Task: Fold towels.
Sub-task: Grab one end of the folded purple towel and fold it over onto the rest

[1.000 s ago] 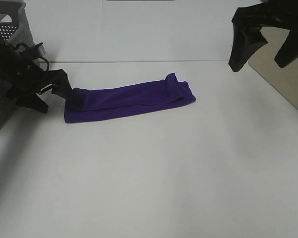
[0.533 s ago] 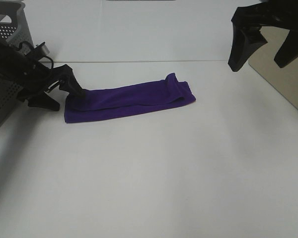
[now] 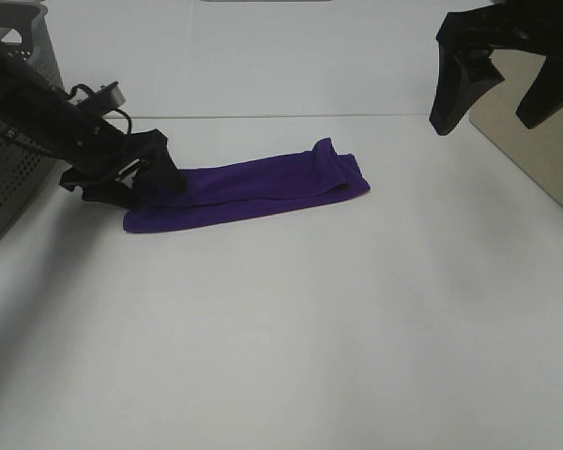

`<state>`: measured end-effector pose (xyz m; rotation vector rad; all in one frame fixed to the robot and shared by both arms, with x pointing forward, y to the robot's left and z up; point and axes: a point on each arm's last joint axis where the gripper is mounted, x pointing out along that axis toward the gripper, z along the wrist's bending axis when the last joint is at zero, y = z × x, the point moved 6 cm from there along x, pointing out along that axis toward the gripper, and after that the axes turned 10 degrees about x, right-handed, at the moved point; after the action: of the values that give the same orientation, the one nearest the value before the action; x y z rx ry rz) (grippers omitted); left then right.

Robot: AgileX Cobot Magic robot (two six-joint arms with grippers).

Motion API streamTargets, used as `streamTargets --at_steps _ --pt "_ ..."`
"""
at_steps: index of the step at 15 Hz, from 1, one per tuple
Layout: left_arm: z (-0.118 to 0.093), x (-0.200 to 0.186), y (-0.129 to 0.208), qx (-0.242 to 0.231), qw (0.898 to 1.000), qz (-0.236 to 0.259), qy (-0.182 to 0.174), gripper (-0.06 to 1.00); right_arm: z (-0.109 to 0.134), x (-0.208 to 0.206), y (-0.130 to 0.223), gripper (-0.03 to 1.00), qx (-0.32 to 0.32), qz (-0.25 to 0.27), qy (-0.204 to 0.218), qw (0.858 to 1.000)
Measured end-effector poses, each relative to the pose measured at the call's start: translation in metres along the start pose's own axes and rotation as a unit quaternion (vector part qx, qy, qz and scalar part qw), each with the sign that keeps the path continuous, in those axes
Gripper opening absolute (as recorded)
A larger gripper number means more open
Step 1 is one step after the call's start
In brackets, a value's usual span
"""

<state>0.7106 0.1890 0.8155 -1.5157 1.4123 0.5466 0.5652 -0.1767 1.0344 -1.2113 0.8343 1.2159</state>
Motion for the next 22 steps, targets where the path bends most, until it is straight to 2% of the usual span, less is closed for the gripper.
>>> streamTargets --at_steps 2,3,4,7,8,10,11,12,15,18,20,22 --pt "-0.013 0.01 -0.003 0.019 1.0 -0.007 -0.021 0.72 0.0 0.0 0.0 0.89 -0.002 0.0 0.0 1.0" --pt "-0.013 0.012 -0.004 0.015 0.999 -0.01 -0.03 0.67 0.0 0.0 0.0 0.89 -0.003 0.0 -0.001 1.0" --pt "-0.011 0.012 -0.004 0.007 0.999 -0.011 -0.036 0.57 0.001 0.0 0.0 0.89 -0.003 0.0 -0.002 1.0" --pt "-0.004 0.013 -0.001 0.018 0.998 -0.002 -0.054 0.11 0.001 0.0 0.0 0.89 -0.004 0.0 -0.002 1.0" --pt "-0.005 0.012 -0.001 0.024 0.998 0.004 -0.054 0.04 0.001 0.0 0.0 0.89 -0.004 0.0 -0.002 1.0" --pt "-0.006 0.01 -0.002 0.043 0.997 0.021 -0.053 0.03 0.001 0.0 0.0 0.89 -0.004 0.0 -0.002 1.0" --pt "-0.006 0.006 -0.002 0.066 0.995 0.04 -0.06 0.03 0.001 0.0 0.0 0.89 -0.004 0.0 -0.002 1.0" --pt "-0.005 -0.009 -0.009 0.103 0.989 0.069 -0.081 0.03 0.001 0.0 0.0 0.89 -0.004 0.0 -0.002 1.0" --pt "-0.017 -0.041 -0.034 0.125 0.986 0.053 -0.1 0.03 0.001 0.0 0.0 0.89 -0.009 0.0 -0.002 1.0" --pt "-0.04 -0.06 -0.055 0.145 0.985 0.025 -0.091 0.03 0.001 0.0 0.0 0.89 -0.013 0.0 -0.002 1.0" --pt "-0.07 -0.055 -0.066 0.178 0.981 0.011 -0.082 0.03 0.001 0.0 0.0 0.89 -0.014 0.0 -0.004 1.0" --pt "-0.102 -0.031 -0.067 0.2 0.977 0.008 -0.067 0.03 0.001 0.0 0.0 0.89 -0.015 0.001 -0.004 1.0"
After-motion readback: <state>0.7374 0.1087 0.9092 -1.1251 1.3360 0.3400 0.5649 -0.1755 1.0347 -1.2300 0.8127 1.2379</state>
